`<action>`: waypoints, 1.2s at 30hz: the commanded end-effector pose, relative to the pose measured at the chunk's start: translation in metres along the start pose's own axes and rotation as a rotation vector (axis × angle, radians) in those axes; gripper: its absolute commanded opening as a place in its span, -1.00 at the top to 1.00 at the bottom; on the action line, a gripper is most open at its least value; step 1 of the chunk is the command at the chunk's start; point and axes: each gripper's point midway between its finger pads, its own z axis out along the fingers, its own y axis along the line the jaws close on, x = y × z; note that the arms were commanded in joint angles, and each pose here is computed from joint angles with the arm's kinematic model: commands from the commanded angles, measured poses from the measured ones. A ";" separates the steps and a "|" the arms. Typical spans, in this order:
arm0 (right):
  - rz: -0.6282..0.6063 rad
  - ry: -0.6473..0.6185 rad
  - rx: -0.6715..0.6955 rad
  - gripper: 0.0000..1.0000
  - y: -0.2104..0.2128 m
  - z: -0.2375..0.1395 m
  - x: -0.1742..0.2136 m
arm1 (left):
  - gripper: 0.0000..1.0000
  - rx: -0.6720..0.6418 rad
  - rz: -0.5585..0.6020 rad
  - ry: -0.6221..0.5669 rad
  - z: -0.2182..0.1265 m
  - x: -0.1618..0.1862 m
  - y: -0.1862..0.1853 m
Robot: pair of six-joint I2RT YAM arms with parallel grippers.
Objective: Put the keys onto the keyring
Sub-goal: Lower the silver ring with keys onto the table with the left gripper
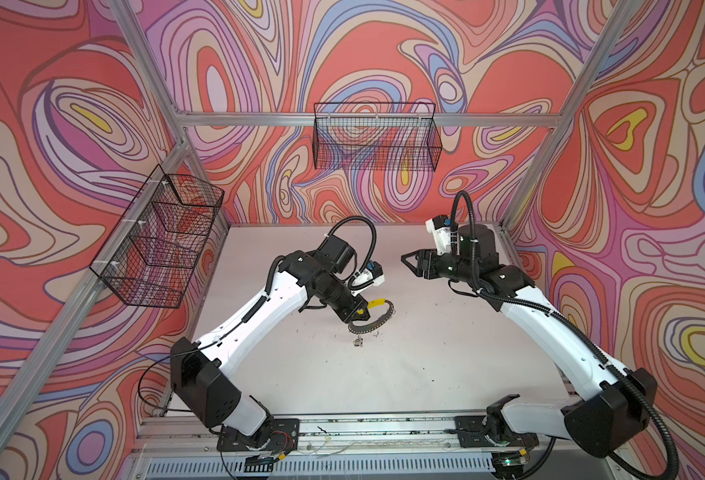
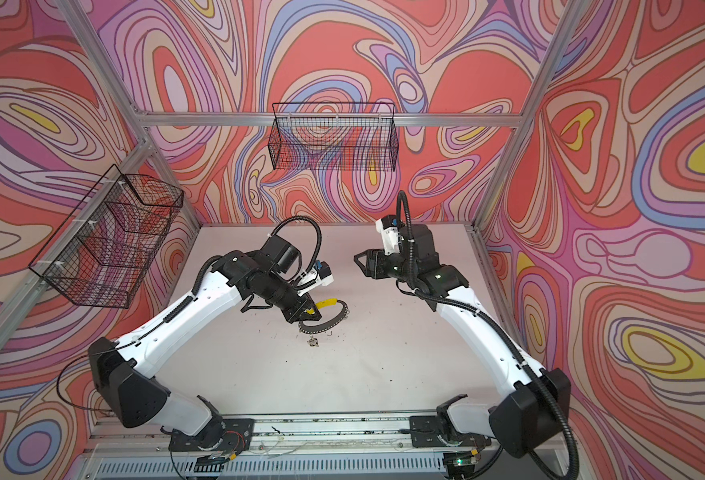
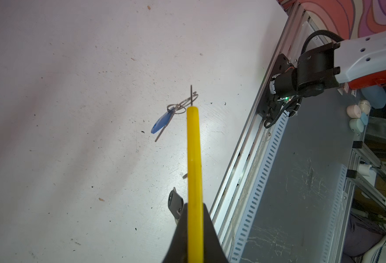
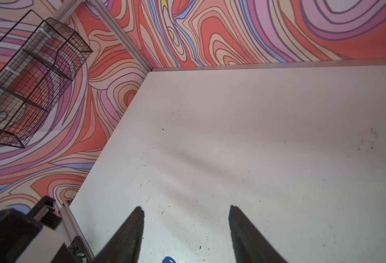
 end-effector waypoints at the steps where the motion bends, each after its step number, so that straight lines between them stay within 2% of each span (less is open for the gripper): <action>1: -0.034 -0.067 0.080 -0.58 -0.010 -0.009 -0.017 | 1.00 0.055 0.036 0.012 0.010 -0.002 0.001; 5: -0.057 -0.138 0.165 -0.96 -0.020 -0.022 -0.028 | 1.00 0.149 0.019 0.039 0.018 -0.003 -0.008; 9: -0.085 -0.249 0.266 -0.97 -0.035 -0.039 -0.037 | 1.00 0.259 -0.013 0.051 0.016 -0.009 -0.024; 10: -0.092 -0.270 0.278 -0.96 -0.037 -0.043 -0.039 | 1.00 0.259 -0.017 0.060 0.017 -0.008 -0.024; 12: -0.181 -0.321 0.256 -0.96 -0.033 -0.047 -0.038 | 1.00 0.227 -0.015 0.082 0.019 -0.003 -0.018; 15: -0.218 -0.405 0.243 -0.96 -0.036 -0.051 -0.028 | 1.00 0.190 -0.006 0.111 0.027 0.001 -0.007; 25: -0.238 -0.472 0.287 -0.96 -0.045 -0.062 -0.021 | 1.00 0.165 0.010 0.211 0.071 0.002 0.034; 29: -0.233 -0.466 0.302 -0.97 -0.049 -0.060 -0.021 | 1.00 0.148 0.028 0.213 0.084 -0.003 0.051; 36: -0.225 -0.435 0.307 -0.96 -0.052 -0.052 -0.019 | 1.00 0.156 0.046 0.301 0.104 0.000 0.080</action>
